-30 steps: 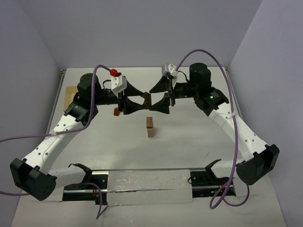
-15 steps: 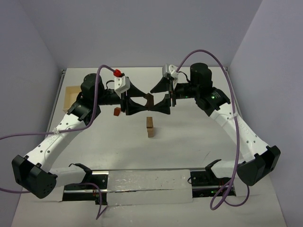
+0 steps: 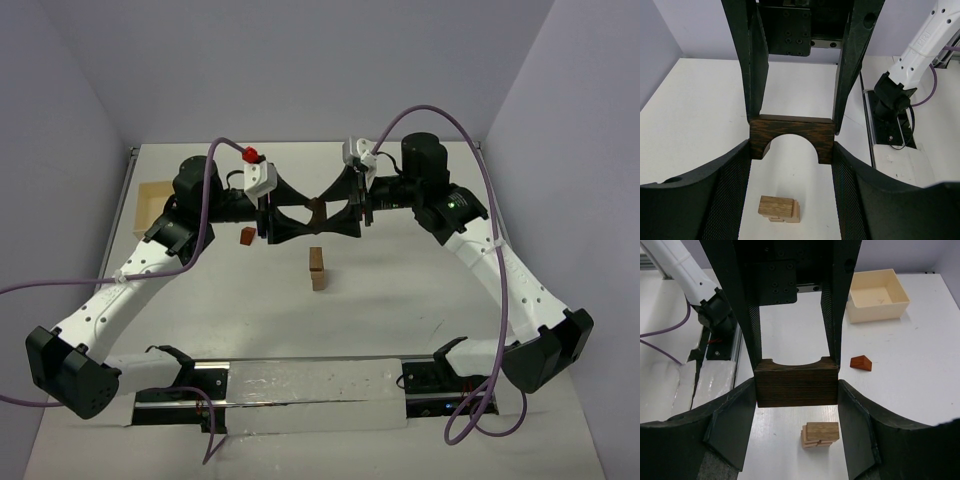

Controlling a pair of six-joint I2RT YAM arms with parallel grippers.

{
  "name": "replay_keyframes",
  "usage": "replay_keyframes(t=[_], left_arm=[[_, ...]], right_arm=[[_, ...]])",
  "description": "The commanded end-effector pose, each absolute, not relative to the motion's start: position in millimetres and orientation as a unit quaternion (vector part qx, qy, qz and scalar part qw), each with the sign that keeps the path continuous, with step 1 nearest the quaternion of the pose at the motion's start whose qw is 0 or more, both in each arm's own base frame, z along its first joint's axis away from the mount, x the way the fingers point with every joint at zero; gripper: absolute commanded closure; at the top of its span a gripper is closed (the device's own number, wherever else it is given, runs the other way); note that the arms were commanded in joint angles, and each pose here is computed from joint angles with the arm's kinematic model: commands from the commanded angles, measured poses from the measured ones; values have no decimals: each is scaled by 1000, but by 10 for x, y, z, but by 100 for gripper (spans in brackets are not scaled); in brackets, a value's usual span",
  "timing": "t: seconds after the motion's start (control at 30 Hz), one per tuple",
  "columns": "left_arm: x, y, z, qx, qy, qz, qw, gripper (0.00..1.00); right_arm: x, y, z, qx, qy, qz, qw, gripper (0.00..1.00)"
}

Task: Build the wood block tower

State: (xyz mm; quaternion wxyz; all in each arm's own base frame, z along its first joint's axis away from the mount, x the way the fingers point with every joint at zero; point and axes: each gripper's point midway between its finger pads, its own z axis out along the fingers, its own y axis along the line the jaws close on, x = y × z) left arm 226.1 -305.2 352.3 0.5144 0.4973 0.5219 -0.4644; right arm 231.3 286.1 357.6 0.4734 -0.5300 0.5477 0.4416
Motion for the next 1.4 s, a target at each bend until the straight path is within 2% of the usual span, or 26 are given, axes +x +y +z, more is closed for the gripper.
replay_keyframes(t=[0.0,0.07,0.1,0.2,0.4,0.57,0.63,0.73,0.97,1.1,1.37], left_arm=[[2292,-3075,3624,495,509,-460,533,60],[2286,-3065,3602,495,514,-458,530,12],[2306,-3060,3597,502,511,-448,535,1],[2309,-2975,3484,524,522,-414,530,1],[2528,-2520,3281,511,592,-337,524,1],[2834,-1963,3134,401,701,-318,496,1],[3074,-1622,2943,293,784,-284,467,1],[3162,-1301,2722,210,838,-257,433,1],[3088,-970,2540,163,869,-234,404,1],[2978,-964,2452,160,879,-264,363,1],[2920,-846,2517,124,866,-316,367,1]], right_arm=[[2273,2816,3773,-541,533,422,495,68],[2287,2808,3780,-542,535,420,495,71],[2292,2803,3757,-544,540,417,489,76],[2355,2739,3671,-544,559,403,478,83],[2506,2537,3212,-571,623,335,416,87],[2696,2401,2905,-566,679,281,372,88],[2800,2403,2796,-558,697,261,366,88],[2856,2483,2650,-554,713,251,350,88],[2888,2707,2332,-556,733,228,318,89],[2830,2825,2158,-596,716,216,293,89],[2672,2825,1962,-653,679,229,244,89]])
